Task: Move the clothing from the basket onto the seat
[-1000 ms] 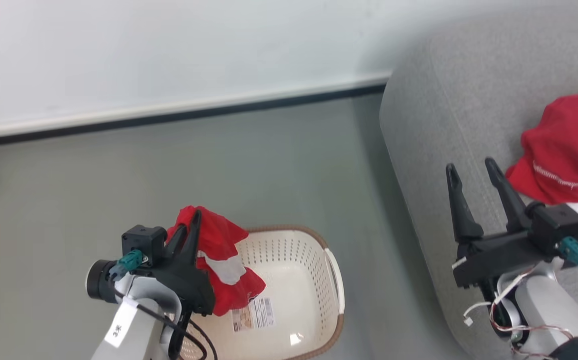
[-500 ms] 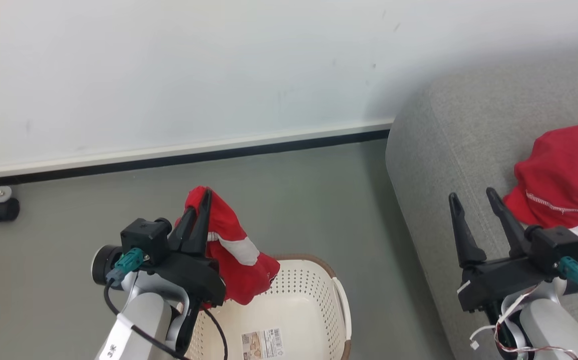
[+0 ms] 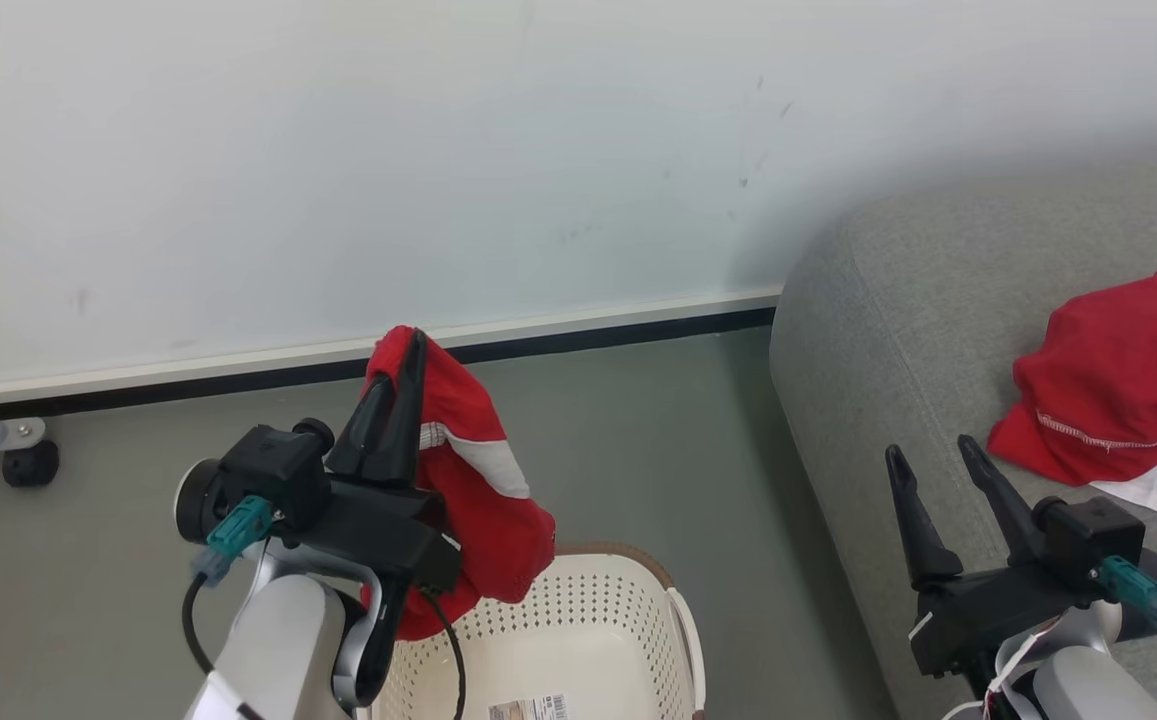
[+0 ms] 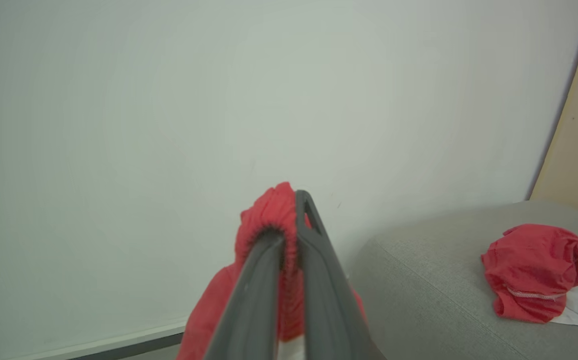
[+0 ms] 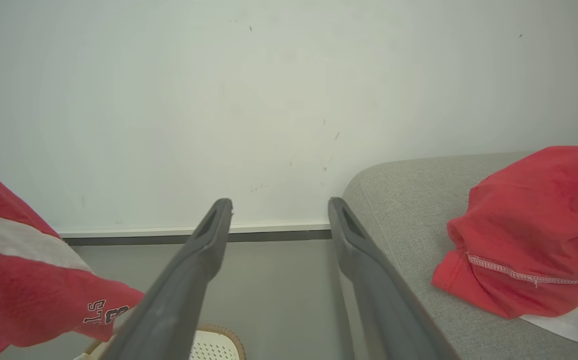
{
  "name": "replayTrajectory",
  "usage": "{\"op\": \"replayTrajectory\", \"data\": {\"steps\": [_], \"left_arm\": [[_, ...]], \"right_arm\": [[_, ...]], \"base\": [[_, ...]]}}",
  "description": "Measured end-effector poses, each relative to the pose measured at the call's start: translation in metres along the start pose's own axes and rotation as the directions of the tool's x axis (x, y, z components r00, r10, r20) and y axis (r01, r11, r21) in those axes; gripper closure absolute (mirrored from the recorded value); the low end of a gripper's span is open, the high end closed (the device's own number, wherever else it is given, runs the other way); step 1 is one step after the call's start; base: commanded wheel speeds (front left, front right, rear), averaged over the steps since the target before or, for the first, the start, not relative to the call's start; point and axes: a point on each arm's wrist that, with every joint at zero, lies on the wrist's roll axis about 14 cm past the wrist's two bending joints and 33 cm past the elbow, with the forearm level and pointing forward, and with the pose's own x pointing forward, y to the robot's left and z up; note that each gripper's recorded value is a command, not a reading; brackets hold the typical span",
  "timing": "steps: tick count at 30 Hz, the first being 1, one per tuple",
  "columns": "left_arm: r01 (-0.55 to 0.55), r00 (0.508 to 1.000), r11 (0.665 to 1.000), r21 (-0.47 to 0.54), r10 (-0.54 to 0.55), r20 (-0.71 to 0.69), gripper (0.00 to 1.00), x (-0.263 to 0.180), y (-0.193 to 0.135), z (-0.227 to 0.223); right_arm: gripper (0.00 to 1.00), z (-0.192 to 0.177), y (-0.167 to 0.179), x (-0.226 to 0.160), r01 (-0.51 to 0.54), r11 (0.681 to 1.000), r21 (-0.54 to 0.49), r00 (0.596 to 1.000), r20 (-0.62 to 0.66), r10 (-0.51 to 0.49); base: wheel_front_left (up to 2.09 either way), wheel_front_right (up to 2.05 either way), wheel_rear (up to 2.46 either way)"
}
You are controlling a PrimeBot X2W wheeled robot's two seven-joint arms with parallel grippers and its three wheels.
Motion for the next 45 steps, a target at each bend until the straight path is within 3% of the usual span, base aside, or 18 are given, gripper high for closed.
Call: {"op": "replayTrajectory", "data": {"steps": [25, 31, 38, 45], "left_arm": [[0.051, 0.996, 0.999, 0.014, -0.052, 0.070, 1.00, -0.007, -0.025, 0.037], [0.056, 0.996, 0.998, 0.013, -0.057, 0.068, 1.00, -0.006, -0.027, 0.039], [0.053, 0.997, 0.999, 0.009, -0.054, 0.051, 1.00, -0.008, -0.028, 0.036], [0.068, 0.997, 0.998, 0.007, -0.068, 0.032, 1.00, -0.009, -0.033, 0.033]], "right_arm": [[0.00, 0.000, 0.020, -0.008, -0.050, 0.999, 0.022, 0.999, -0.017, 0.050], [0.00, 0.001, 0.046, -0.006, -0.127, 0.991, 0.039, 0.992, -0.013, 0.127], [0.00, 0.019, 0.104, 0.002, -0.299, 0.953, 0.045, 0.954, 0.033, 0.297], [0.00, 0.030, 0.170, 0.003, -0.477, 0.877, 0.053, 0.878, 0.053, 0.475]], "base": [[0.00, 0.00, 0.00], [0.00, 0.00, 0.00], [0.00, 0.00, 0.00], [0.00, 0.00, 0.00]]}}
